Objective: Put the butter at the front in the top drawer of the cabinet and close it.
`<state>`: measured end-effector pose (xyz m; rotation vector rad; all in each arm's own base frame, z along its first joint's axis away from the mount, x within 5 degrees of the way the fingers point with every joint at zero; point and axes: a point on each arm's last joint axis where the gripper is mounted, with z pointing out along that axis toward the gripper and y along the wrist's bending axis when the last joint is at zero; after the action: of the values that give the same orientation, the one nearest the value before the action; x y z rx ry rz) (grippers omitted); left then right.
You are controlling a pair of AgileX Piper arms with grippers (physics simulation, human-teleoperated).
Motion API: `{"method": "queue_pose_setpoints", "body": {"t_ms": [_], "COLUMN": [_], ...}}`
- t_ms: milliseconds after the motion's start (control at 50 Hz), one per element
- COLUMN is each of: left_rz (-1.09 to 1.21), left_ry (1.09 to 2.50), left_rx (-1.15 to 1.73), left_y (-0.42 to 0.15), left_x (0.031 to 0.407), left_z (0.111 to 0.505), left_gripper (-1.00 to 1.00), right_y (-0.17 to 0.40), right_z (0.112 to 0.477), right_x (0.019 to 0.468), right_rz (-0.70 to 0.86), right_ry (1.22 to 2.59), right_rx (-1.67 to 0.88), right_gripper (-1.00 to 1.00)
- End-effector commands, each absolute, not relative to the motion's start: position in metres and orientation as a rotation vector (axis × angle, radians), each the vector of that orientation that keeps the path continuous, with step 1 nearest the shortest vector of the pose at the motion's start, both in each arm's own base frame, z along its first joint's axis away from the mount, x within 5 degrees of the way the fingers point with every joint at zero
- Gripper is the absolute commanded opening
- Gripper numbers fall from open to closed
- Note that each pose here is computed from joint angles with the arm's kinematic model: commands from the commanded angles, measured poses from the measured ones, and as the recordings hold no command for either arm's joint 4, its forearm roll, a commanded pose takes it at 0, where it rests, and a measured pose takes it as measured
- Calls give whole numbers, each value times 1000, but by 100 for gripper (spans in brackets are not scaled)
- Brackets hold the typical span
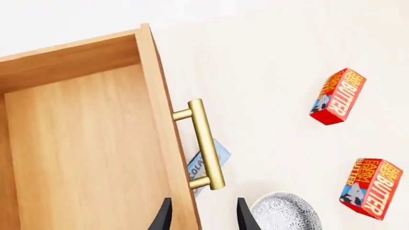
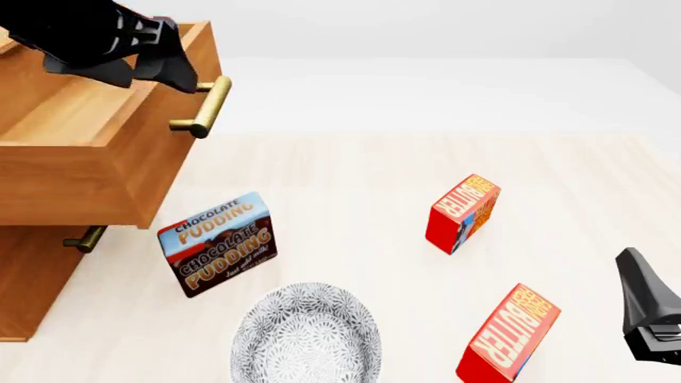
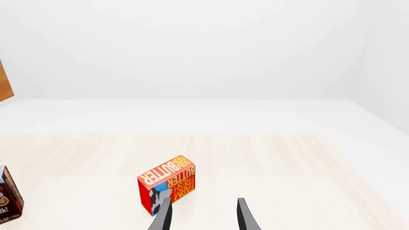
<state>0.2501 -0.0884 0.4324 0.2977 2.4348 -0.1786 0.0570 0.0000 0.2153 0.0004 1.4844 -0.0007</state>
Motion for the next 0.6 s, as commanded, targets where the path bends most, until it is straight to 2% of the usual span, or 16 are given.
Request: {"method": "queue_pose_setpoints", "body": {"t_ms": [20, 300, 480, 600], "left_rz": [-176, -191, -228, -208], "left_ry": [2378, 2315, 2170, 2117], "left_rx": [347, 469, 600, 722], "left_y": [-81, -90, -102, -111], "left_x": [236, 217, 195, 195], "left_z": [455, 466, 494, 489], "left_gripper": [100, 100, 100, 100], "right_y": [0, 0, 0, 0], "right_z": [215, 215, 215, 215], "right_x": [57, 57, 57, 57], "right_rz": [-1, -1, -1, 0], "right_ry": [1485, 1485, 1484, 1485], "right_rx": [1, 1, 1, 0], "right_gripper": [100, 100, 100, 100]}}
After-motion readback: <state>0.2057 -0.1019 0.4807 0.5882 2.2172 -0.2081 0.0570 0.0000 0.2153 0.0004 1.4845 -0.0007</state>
